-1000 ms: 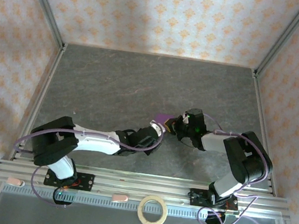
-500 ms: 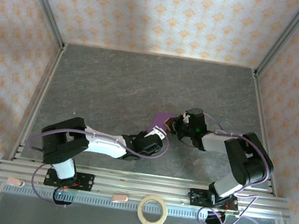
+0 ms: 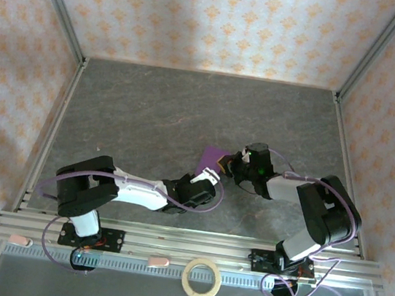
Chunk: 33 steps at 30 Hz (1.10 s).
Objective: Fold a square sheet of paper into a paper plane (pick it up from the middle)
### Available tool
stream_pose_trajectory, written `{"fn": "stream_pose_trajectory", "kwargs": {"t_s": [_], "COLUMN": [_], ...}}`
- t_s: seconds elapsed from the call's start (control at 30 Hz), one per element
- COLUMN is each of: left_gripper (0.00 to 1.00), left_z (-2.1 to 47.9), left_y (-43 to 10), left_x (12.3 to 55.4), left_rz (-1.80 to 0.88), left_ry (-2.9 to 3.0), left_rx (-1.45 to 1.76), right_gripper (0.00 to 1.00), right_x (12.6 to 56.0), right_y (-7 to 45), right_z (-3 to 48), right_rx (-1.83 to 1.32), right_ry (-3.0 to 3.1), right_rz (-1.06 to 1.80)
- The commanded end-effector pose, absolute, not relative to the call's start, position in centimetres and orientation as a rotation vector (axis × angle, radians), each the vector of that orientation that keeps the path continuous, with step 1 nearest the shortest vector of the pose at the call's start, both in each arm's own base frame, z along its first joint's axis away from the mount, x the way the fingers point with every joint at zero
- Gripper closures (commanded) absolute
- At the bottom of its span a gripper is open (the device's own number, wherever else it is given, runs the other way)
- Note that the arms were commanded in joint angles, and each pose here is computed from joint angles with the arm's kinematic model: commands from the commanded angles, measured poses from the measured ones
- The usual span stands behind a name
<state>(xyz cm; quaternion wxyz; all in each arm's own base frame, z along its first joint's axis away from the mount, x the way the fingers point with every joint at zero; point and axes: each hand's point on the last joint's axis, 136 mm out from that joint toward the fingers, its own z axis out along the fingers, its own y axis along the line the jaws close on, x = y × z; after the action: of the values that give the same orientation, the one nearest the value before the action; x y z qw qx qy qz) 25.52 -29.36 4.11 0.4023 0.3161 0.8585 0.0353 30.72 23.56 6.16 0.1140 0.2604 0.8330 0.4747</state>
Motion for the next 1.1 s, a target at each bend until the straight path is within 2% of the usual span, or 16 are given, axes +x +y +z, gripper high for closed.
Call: {"fn": "stream_pose_trajectory", "kwargs": {"t_s": [0.0, 0.73, 0.8, 0.93, 1.07], "left_gripper": [0.75, 0.98, 0.99, 1.00, 1.00], "left_z": [4.5, 4.5, 4.5, 4.6, 5.0], "left_y": [-29.4, -29.3, -29.4, -29.6, -30.5], "left_x": [26.1, 26.2, 26.2, 26.3, 26.3], "left_rz": [0.149, 0.164, 0.155, 0.103, -0.148], "left_ry": [2.143, 2.123, 2.125, 2.147, 2.227], "left_rx": [0.802, 0.821, 0.820, 0.794, 0.763], "right_gripper": [1.00, 1.00, 0.94, 0.75, 0.65], "right_x": [31.0, 31.2, 31.3, 31.7, 32.0], "right_y": [23.8, 23.9, 23.9, 22.2, 18.7], "right_z": [7.3, 7.5, 7.7, 7.8, 8.0], "right_rx": [0.741, 0.717, 0.693, 0.667, 0.706], "right_ry": [2.414, 2.428, 2.436, 2.469, 2.465], "right_rz": [1.405, 1.388, 1.368, 1.184, 0.969]}}
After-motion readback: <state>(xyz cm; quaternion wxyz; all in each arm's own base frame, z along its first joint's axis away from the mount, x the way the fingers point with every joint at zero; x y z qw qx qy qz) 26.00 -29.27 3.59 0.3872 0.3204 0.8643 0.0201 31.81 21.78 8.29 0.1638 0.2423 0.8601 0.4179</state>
